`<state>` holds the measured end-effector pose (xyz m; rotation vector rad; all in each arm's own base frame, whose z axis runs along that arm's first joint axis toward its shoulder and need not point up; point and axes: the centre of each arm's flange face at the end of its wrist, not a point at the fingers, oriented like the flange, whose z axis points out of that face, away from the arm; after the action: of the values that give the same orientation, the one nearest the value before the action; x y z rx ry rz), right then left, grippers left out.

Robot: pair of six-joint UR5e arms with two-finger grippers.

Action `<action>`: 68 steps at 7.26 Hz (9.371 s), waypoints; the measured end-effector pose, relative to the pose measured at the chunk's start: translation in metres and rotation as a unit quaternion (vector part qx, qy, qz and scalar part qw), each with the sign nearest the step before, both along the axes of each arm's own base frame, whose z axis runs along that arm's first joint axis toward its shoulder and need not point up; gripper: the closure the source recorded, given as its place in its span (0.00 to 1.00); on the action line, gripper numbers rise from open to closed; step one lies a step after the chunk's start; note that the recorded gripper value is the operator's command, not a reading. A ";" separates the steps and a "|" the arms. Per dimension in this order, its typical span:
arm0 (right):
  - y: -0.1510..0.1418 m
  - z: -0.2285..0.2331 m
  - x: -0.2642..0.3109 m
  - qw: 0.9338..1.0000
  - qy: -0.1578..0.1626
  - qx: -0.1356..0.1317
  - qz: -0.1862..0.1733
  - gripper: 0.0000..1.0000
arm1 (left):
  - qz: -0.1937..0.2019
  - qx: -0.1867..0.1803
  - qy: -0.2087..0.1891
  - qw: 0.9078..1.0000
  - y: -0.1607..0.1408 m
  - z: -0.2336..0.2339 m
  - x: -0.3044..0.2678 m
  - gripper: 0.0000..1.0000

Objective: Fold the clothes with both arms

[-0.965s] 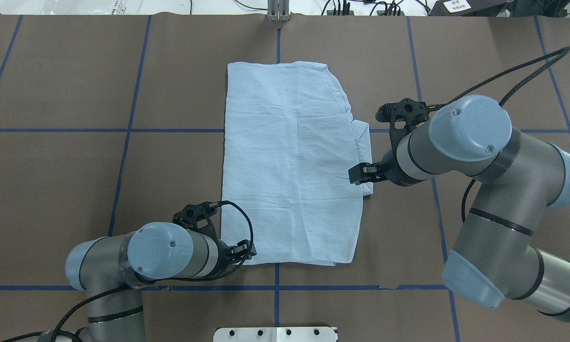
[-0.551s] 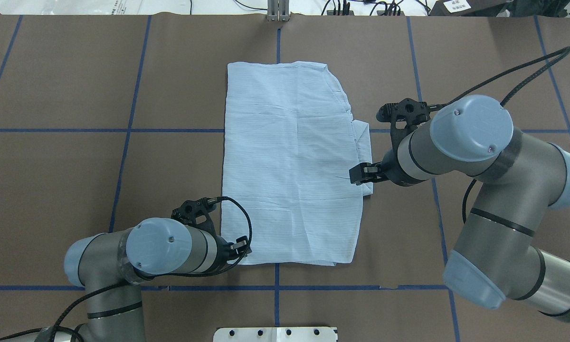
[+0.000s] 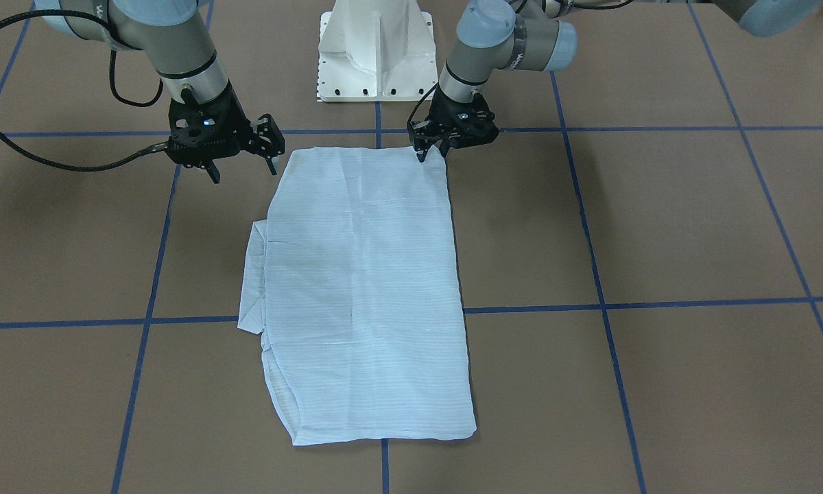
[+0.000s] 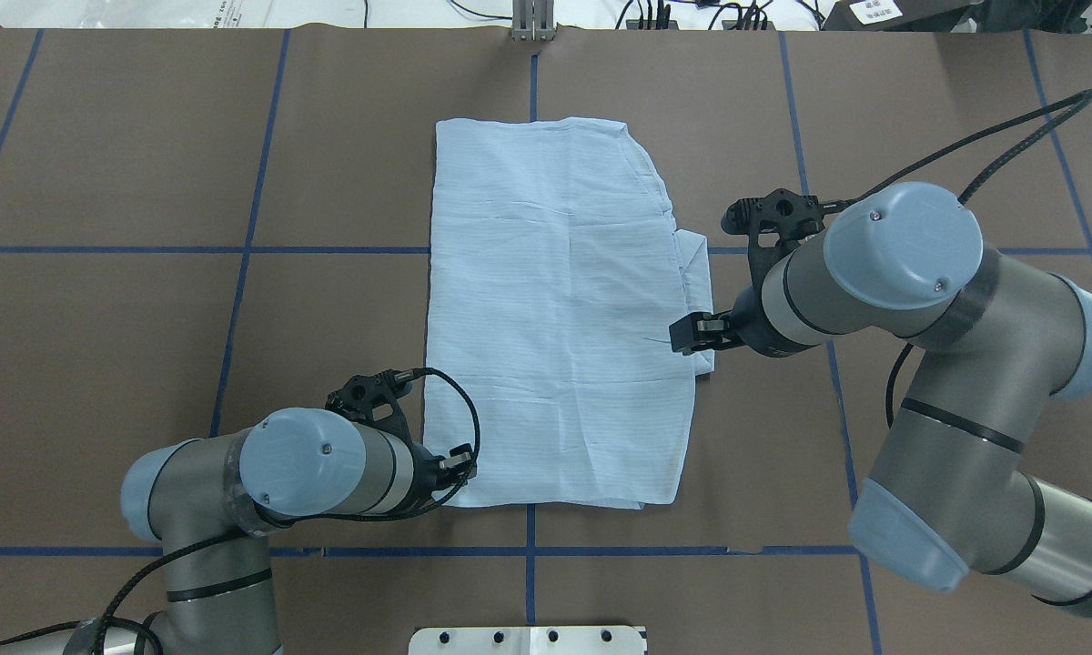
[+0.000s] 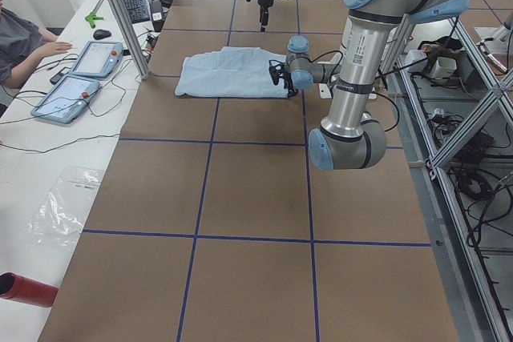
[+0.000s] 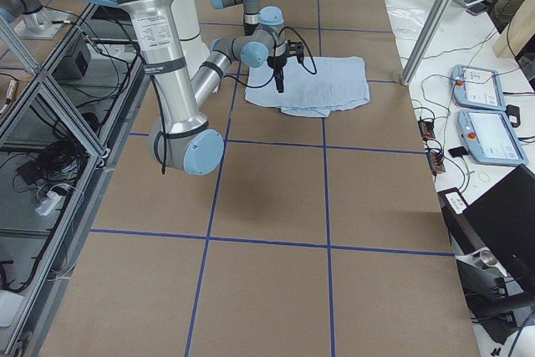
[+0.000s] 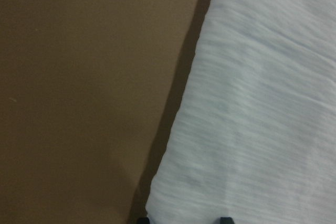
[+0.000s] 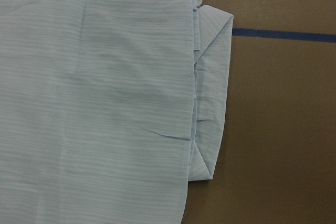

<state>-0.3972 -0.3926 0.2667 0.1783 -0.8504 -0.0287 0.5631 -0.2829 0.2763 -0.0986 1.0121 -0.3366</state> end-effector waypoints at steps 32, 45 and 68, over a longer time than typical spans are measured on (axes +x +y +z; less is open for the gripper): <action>0.129 0.017 -0.185 0.938 0.052 -0.270 0.214 0.81 | -0.018 0.000 0.016 1.000 -0.013 -0.033 -0.030 1.00; 0.118 0.002 -0.178 0.937 0.033 -0.271 0.219 0.05 | -0.021 0.001 0.014 1.000 -0.014 -0.031 -0.030 1.00; 0.121 -0.001 -0.183 0.938 0.033 -0.272 0.215 1.00 | -0.021 0.002 0.013 1.000 -0.016 -0.029 -0.028 1.00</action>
<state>-0.5798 -0.2718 0.2658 -0.1603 -0.7096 0.6044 0.5346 -0.2986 0.2478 -0.0789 1.0412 -0.3730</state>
